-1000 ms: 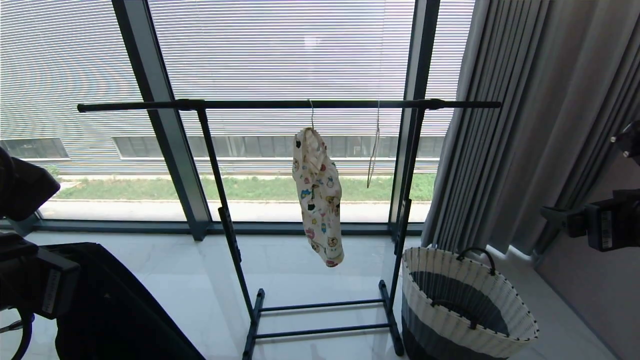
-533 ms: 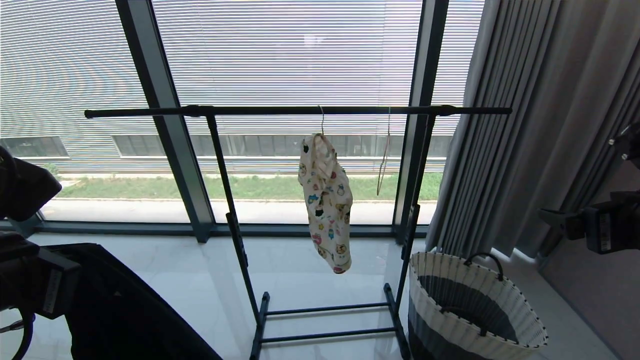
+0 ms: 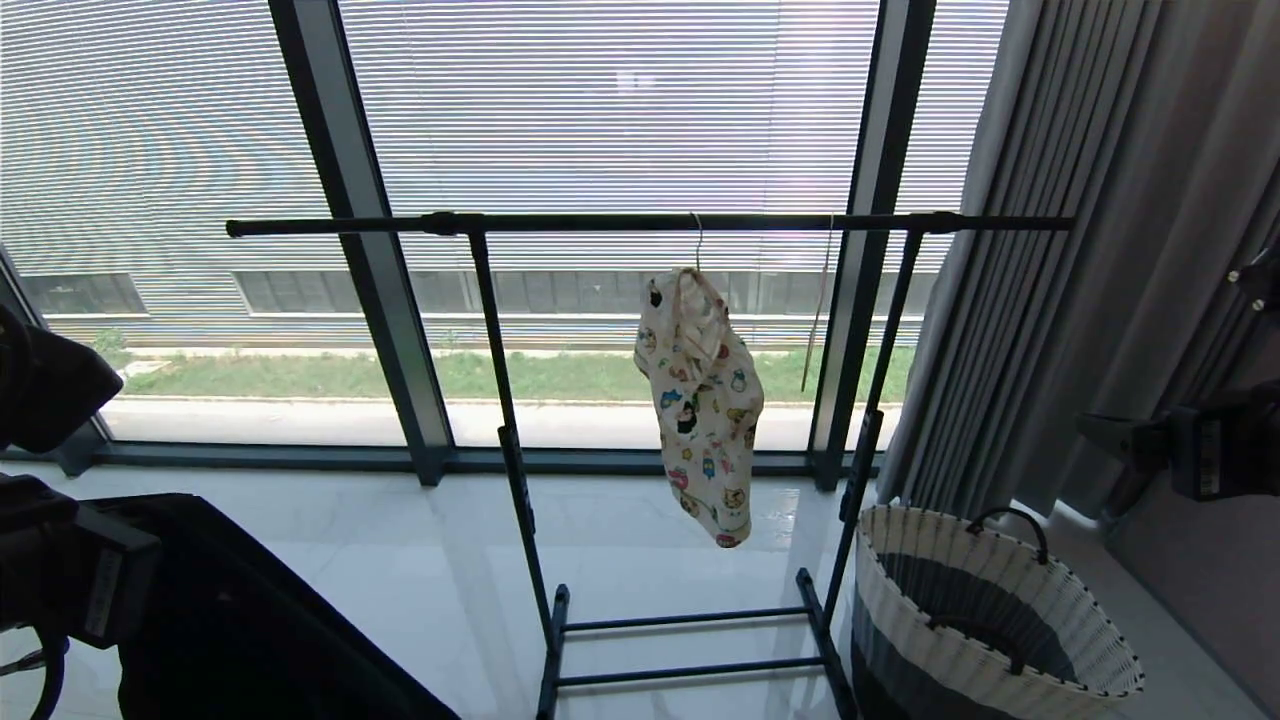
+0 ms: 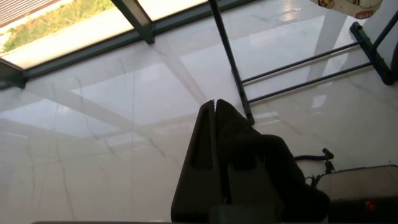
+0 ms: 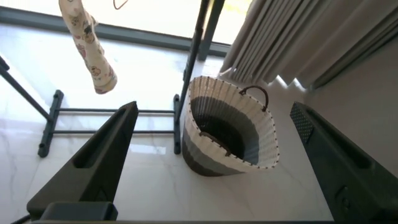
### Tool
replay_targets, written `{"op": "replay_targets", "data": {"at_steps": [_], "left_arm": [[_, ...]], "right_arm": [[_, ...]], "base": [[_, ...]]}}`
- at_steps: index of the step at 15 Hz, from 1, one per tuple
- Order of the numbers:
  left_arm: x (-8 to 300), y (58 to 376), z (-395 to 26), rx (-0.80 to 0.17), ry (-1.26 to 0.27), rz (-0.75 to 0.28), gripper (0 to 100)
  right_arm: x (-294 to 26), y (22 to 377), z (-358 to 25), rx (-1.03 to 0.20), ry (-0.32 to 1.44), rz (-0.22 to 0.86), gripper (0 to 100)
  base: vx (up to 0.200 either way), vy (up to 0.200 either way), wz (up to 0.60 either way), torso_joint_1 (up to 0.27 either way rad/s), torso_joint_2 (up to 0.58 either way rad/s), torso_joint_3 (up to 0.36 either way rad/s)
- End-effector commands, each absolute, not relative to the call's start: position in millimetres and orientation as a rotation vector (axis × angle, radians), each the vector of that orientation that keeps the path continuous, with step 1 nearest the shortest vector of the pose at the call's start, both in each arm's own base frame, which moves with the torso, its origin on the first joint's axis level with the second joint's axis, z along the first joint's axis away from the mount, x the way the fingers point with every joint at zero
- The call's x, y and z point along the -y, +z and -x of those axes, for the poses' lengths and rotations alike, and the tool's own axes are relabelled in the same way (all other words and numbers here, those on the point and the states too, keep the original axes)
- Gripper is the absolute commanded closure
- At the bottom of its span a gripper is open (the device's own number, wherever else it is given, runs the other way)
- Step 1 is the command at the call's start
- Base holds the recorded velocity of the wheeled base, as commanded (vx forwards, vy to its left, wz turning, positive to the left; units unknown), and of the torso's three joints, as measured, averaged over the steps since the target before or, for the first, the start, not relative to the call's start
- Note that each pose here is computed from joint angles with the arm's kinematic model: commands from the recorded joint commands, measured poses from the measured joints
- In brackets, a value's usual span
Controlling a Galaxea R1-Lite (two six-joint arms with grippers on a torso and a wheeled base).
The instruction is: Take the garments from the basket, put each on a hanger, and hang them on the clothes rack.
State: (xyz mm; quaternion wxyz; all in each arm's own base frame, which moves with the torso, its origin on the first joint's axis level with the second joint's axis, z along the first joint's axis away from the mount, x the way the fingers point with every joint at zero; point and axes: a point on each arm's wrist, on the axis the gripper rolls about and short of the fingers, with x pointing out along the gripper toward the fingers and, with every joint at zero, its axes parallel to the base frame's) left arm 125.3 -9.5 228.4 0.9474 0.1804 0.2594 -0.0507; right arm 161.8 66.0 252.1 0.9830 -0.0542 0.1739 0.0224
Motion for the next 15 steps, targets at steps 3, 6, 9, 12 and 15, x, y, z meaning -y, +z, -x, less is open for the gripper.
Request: {"op": "replay_targets", "data": {"at_steps": [3, 6, 9, 12, 15], "left_arm": [[10, 229, -123, -0.522, -0.104, -0.369, 100], [11, 229, -124, -0.522, -0.114, -0.372, 100], [12, 229, -124, -0.520, -0.121, -0.374, 100], [12, 228, -125, -0.525, -0.122, -0.376, 100], [13, 228, -126, -0.527, -0.127, -0.378, 100]], "right_arm": [[-65, 253, -170, -0.350, 0.052, 0.059, 0], [-72, 254, -188, -0.291, 0.053, 0.026, 0], [-78, 255, -202, -0.283, 0.058, 0.023, 0], [-83, 256, -212, -0.288, 0.059, 0.023, 0], [-87, 254, -223, -0.302, 0.058, 0.025, 0]], "base": [[0.133, 0.000, 0.00, -0.002, 0.00, 0.002], [0.200, 0.000, 0.00, -0.007, 0.00, 0.004], [0.200, 0.000, 0.00, 0.007, 0.00, 0.004], [0.200, 0.000, 0.00, 0.006, 0.00, 0.005], [0.200, 0.000, 0.00, 0.001, 0.01, -0.002]]}}
